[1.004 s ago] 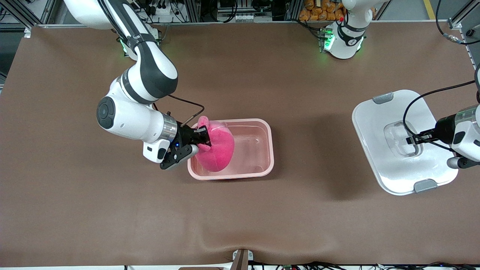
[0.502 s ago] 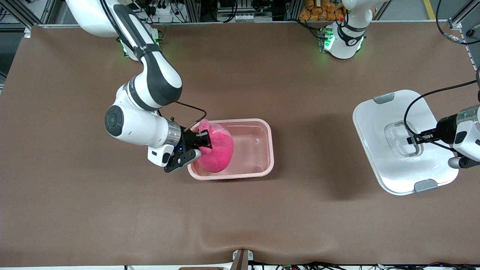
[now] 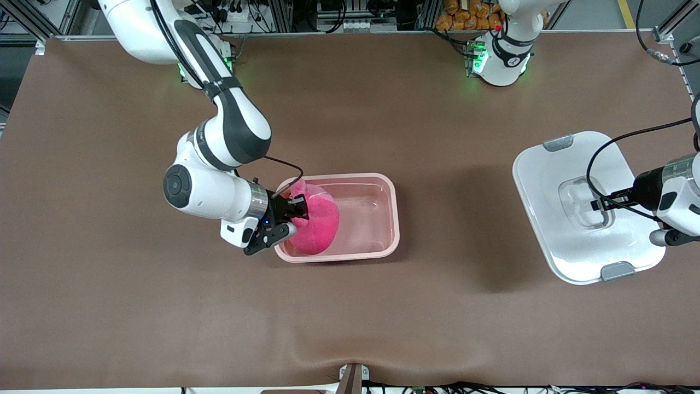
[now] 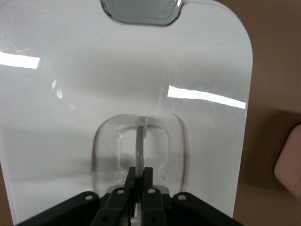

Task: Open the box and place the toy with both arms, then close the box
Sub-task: 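Carry the pink toy with the right gripper into the pink tub, then open the right gripper to release the toy and withdraw it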

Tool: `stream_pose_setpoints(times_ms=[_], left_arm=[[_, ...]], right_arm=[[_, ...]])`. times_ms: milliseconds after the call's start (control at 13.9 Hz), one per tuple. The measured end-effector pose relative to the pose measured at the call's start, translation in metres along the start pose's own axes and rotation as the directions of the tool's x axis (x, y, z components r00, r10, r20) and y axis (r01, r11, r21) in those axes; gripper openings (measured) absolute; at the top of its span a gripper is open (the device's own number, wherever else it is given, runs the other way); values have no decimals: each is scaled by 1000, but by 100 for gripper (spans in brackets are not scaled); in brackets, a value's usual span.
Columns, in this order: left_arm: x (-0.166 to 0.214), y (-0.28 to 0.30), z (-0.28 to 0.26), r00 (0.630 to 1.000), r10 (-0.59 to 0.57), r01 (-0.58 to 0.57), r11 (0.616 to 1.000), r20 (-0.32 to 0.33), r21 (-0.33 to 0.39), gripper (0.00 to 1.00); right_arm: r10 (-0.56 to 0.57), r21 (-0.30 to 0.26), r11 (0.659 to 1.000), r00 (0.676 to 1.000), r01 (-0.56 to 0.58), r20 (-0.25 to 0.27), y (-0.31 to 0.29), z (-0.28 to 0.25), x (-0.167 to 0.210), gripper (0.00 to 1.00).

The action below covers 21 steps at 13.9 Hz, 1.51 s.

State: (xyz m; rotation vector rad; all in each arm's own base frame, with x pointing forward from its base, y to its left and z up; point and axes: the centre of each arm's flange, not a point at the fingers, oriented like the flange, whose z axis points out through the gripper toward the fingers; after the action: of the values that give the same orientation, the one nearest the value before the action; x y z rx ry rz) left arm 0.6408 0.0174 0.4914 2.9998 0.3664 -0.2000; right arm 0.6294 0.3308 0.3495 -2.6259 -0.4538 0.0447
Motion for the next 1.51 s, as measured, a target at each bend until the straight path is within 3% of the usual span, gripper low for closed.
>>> stream_pose_setpoints(times_ms=[645,1506], left_arm=[[0,0,0,1000,0,0,1000,0,0,7],[0,-2,0,1000,-2,2,1000,0,0,7]], right_arm=[[-11,-59,998,1000,12,15,-30,55,-5,11],[8,-92,996,993,-19,-119,-78,120,-8,11]])
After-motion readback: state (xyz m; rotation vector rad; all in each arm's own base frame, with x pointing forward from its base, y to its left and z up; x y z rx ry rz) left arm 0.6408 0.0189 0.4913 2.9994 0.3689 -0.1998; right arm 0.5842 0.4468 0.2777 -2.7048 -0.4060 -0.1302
